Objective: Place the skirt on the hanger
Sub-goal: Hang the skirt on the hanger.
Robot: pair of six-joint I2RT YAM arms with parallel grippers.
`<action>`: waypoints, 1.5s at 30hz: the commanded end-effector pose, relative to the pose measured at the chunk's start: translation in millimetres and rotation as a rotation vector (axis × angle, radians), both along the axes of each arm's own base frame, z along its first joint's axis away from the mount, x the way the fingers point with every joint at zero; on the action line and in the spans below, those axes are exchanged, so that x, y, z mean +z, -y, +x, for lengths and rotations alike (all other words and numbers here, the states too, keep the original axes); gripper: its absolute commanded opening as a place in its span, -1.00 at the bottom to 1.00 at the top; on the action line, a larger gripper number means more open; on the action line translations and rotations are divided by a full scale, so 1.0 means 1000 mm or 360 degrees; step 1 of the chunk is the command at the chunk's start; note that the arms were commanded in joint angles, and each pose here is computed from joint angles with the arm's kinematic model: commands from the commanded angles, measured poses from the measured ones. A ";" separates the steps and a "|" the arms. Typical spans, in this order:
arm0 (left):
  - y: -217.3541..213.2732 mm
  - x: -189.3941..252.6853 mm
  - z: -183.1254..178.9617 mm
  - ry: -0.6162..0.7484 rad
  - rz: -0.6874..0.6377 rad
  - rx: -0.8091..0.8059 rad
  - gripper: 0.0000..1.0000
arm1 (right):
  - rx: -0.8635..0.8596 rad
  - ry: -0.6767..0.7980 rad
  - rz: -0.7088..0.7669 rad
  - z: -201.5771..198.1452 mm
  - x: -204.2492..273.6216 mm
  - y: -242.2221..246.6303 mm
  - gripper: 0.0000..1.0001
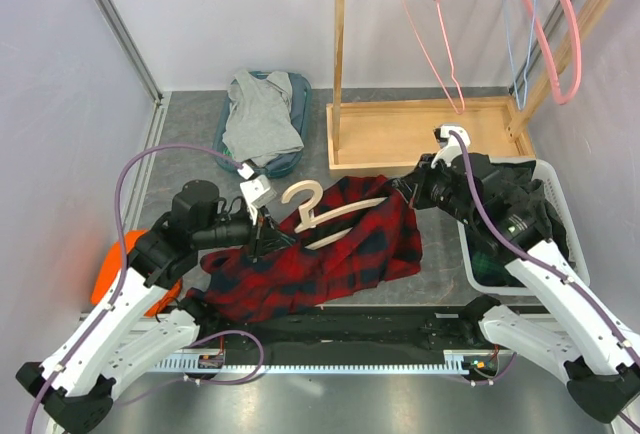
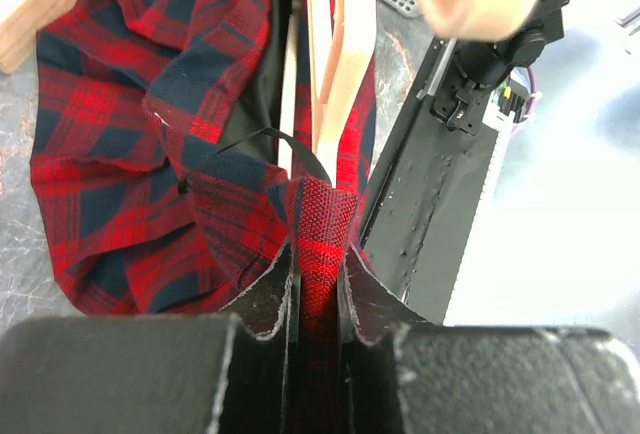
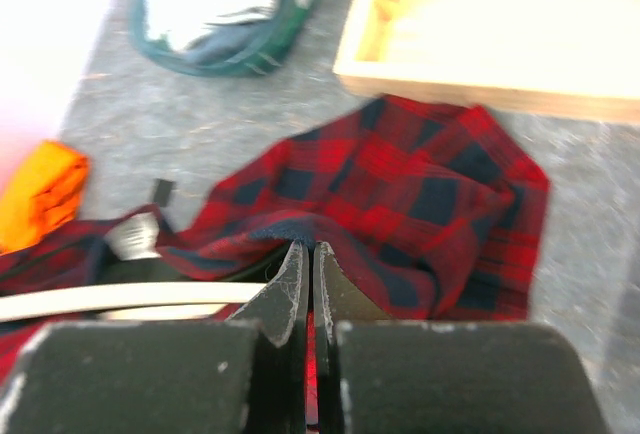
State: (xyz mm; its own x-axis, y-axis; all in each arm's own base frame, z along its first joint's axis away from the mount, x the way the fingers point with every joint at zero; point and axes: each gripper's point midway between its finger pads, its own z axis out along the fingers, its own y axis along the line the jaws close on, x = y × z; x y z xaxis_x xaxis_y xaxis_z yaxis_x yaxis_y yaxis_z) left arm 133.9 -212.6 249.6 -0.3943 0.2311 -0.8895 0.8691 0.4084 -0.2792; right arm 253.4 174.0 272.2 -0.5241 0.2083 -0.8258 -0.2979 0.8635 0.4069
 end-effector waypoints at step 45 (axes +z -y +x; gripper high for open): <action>0.089 -0.023 0.017 -0.0165 -0.0294 -0.0414 -0.97 | 0.1083 0.0109 -0.0078 -0.068 -0.045 -0.095 0.37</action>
State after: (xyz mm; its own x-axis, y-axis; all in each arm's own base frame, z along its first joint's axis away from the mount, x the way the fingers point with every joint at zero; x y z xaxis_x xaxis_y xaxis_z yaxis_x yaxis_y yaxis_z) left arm 152.3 -287.2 190.4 -0.5075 0.2517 -0.8241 0.8586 0.2286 -0.4589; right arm 182.1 248.9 220.2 -0.5383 -0.1760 -0.8242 -0.7383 0.5701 0.3604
